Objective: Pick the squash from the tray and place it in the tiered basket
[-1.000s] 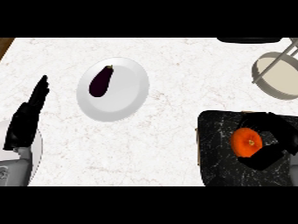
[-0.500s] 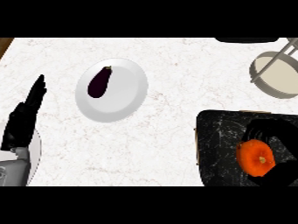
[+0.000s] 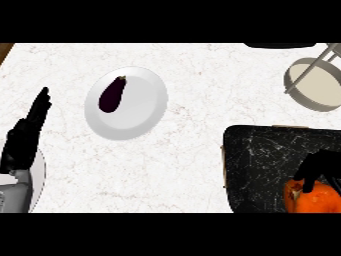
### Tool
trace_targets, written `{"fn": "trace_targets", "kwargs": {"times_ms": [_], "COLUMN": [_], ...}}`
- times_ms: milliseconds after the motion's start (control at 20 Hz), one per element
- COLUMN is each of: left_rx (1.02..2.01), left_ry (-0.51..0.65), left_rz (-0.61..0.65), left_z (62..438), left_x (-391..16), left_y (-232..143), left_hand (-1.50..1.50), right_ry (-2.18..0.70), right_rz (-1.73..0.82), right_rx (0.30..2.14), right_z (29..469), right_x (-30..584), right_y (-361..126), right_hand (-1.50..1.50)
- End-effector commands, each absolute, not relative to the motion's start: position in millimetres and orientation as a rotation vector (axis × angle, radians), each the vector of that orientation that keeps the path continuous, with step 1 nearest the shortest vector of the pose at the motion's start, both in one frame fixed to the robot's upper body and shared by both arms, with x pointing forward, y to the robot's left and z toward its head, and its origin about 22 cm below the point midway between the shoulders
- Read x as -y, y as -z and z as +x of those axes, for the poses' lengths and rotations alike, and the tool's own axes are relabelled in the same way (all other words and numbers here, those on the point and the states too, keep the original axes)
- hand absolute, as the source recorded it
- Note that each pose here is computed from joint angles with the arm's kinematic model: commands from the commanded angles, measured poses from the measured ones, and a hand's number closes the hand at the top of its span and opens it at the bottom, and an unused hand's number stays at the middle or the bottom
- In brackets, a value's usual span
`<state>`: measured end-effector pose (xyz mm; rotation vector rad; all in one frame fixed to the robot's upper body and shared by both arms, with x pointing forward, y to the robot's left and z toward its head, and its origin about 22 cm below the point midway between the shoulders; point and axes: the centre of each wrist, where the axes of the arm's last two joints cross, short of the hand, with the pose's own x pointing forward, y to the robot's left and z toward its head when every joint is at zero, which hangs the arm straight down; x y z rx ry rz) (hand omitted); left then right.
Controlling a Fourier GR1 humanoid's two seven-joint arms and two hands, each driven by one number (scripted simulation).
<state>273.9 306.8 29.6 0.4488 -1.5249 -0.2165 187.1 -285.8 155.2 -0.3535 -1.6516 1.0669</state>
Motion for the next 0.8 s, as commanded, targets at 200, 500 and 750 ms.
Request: {"fn": "trace_targets", "kwargs": {"times_ms": [200, 500, 750], "left_rx": [1.539, 1.559, 1.531], "left_ry": [0.238, 0.247, 0.245], "left_rz": [0.438, 0.413, 0.431], "left_z": [261, 274, 287], "left_x": [-300, -295, -288], "left_y": [-27, -53, -25], "left_hand": [0.00, 0.00, 0.00], "right_ry": [-0.864, -0.886, -0.856], "right_rz": [-0.494, -0.750, -0.590], "right_rx": [1.904, 1.881, 1.883], "right_z": [170, 209, 243], "right_x": [318, 342, 366], "right_y": [-222, -289, -297], "right_hand": [1.50, 1.50, 1.50]}}
